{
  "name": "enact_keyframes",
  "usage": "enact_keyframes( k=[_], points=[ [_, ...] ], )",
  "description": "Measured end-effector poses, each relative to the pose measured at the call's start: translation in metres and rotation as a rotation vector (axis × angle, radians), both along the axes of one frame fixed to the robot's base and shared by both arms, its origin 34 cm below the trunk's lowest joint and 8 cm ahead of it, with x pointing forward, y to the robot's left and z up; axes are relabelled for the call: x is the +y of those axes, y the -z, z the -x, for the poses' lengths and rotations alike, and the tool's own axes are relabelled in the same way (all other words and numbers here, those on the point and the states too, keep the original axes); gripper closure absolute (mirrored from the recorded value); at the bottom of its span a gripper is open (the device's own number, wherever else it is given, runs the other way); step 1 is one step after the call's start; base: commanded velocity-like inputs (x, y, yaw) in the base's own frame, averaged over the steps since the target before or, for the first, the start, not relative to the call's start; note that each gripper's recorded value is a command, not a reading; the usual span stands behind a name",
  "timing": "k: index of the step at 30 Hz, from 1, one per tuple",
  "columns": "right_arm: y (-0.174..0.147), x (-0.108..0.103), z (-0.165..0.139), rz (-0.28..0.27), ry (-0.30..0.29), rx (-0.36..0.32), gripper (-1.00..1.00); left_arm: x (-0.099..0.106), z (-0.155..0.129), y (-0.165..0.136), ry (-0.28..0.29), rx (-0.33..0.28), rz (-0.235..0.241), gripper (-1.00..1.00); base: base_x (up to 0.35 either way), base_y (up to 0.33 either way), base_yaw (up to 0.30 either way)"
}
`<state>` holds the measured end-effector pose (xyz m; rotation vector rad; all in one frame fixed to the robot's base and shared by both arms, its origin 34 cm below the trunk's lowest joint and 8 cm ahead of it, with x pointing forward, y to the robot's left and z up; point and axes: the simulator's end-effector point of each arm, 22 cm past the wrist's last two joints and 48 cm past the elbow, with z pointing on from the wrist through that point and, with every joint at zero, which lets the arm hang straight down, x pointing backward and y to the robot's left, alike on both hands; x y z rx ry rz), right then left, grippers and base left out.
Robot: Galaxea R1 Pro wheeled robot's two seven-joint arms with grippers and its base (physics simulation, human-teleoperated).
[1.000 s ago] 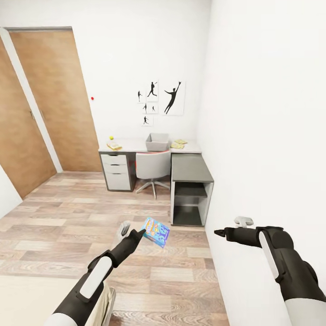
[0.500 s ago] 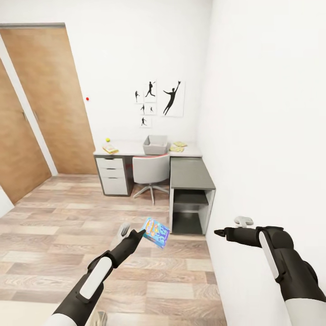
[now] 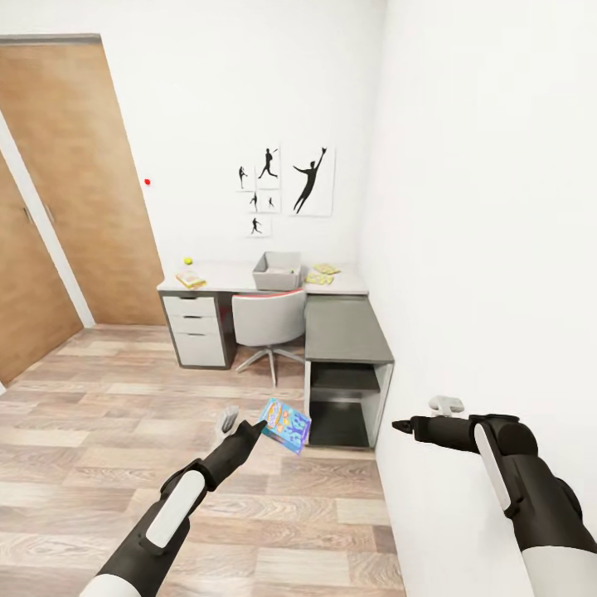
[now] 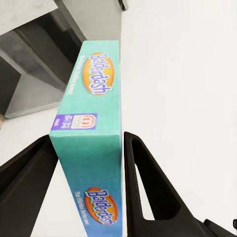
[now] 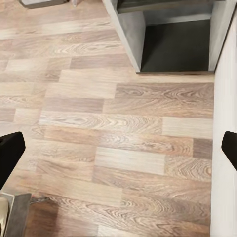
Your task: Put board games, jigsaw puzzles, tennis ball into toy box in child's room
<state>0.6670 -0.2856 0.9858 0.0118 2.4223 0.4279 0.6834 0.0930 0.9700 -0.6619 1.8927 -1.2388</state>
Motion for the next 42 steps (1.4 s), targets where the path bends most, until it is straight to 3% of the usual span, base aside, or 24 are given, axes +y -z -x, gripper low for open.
enact_keyframes(
  k=[20, 42],
  points=[
    [-0.0013, 0.0004, -0.0002, 0.002, -0.002, -0.004, -1.00, 0.0003, 0.0003, 0.0002, -0.002, 0.001, 0.004, 1.00, 0.315, -0.078, 0.000],
    [-0.0011, -0.0007, -0.0004, 0.002, 0.000, -0.008, -1.00, 0.0009, 0.0021, 0.0025, -0.005, 0.006, 0.008, 1.00, 0.062, 0.002, 0.000]
  ],
)
